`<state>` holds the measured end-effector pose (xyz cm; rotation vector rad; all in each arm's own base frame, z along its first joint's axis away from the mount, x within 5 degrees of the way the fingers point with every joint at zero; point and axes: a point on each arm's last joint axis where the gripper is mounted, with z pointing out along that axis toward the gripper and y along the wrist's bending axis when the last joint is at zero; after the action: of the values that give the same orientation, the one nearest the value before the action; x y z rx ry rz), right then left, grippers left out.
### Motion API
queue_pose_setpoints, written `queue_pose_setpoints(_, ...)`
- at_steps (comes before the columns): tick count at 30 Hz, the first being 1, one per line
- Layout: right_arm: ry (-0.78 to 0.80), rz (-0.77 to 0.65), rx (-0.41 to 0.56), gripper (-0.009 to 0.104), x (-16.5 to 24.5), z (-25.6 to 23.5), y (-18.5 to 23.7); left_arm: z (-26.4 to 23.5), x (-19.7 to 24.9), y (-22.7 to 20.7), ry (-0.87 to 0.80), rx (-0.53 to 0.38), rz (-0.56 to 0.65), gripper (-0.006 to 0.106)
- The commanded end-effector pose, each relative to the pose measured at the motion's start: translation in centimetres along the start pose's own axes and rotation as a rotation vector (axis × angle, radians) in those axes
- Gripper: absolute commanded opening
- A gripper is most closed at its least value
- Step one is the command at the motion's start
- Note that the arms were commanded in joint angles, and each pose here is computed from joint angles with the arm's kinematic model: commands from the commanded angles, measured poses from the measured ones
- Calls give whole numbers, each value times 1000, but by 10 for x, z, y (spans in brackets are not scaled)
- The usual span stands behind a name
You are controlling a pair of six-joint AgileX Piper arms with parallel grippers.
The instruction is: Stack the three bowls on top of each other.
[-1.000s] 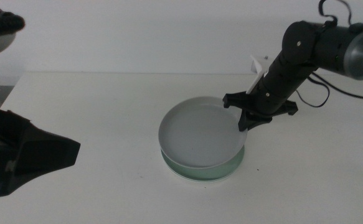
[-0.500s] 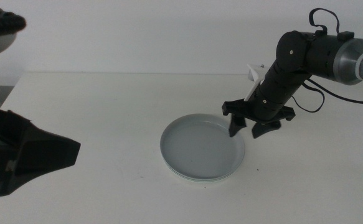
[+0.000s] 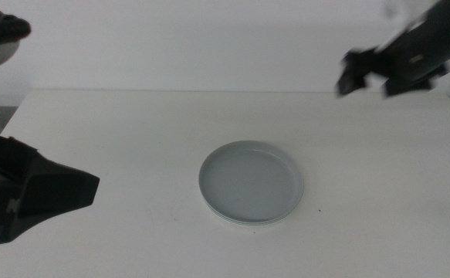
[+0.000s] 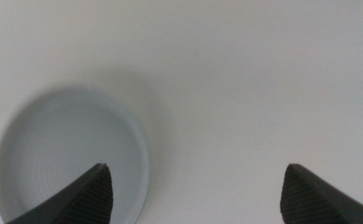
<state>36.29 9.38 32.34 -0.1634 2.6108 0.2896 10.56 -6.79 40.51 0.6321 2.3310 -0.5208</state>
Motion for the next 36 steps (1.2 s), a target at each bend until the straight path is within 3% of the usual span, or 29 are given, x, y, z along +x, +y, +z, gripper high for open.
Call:
queue_pose_setpoints(1,-110,3,33,79,7,-41,-13,-1,0,-1,-13,2,-4,94)
queue_pose_setpoints(7,-383,21,90,79,59,-111,-26,-1,0,-1,-13,2,-4,94)
queue_pose_setpoints(11,-492,0,97,79,89,-131,-25,-1,0,-1,-13,2,-4,94)
queue_pose_setpoints(16,-560,2,88,79,97,-150,-22,-1,0,-1,-13,2,-4,94)
queue_pose_setpoints(29,-574,24,75,80,98,-155,-21,-3,0,-1,-21,-1,-5,94)
queue_pose_setpoints(36,-574,24,75,80,98,-155,-21,-18,-9,12,-229,-163,12,94)
